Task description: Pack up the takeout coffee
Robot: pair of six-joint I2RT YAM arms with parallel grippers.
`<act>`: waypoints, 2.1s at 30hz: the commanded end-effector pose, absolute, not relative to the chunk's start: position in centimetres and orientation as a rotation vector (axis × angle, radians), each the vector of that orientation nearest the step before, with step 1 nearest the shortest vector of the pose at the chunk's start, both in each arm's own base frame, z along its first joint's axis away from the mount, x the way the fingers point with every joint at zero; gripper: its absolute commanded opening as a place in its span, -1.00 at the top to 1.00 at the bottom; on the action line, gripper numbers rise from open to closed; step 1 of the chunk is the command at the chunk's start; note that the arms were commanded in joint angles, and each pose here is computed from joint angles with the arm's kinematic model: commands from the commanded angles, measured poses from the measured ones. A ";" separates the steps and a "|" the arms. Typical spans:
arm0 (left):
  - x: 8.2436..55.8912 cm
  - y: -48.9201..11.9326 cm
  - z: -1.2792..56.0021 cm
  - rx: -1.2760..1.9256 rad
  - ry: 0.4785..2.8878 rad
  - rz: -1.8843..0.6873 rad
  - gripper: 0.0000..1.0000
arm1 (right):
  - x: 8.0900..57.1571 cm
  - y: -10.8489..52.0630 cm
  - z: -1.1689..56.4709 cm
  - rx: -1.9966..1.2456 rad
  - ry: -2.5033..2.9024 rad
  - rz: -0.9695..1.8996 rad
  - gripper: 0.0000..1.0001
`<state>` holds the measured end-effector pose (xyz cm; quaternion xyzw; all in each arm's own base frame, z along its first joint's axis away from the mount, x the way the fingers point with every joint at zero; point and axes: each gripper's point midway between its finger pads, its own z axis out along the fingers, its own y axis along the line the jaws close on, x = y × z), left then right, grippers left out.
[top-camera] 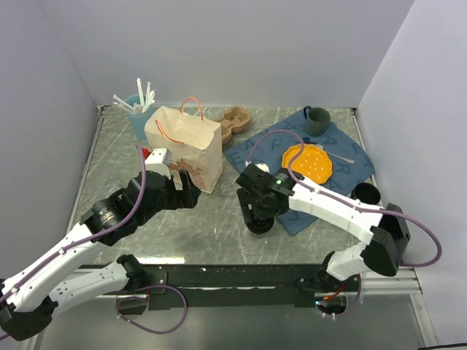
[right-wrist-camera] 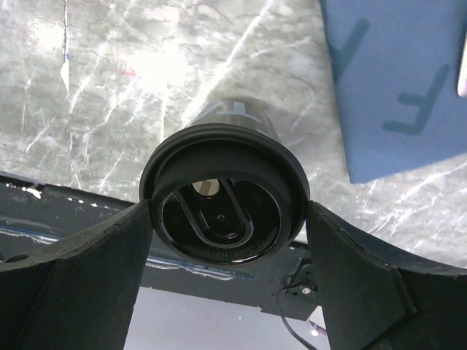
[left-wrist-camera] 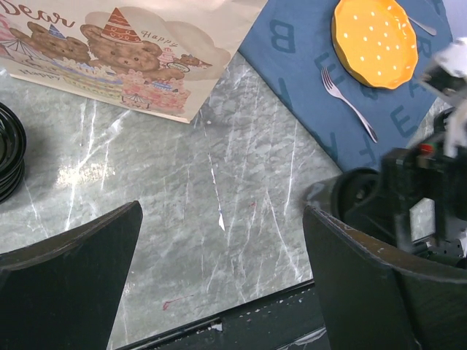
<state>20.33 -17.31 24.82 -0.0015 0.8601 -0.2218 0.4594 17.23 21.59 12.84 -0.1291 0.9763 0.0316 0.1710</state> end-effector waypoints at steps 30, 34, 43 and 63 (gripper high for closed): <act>21.1 -18.2 26.6 0.052 2.067 -0.557 -0.97 | 19.2 -3.1 11.8 0.819 2.581 -0.271 -0.38; 21.2 -18.0 26.5 0.039 2.067 -0.550 -0.97 | 19.7 -3.8 12.1 0.841 2.563 -0.250 -0.43; 21.6 -18.1 26.7 0.006 2.058 -0.544 -0.97 | 20.6 -3.6 13.7 0.791 2.544 -0.219 -0.53; 27.2 -14.1 28.9 -0.479 2.108 -0.250 -0.93 | 25.3 7.6 26.0 0.135 2.417 0.280 -0.75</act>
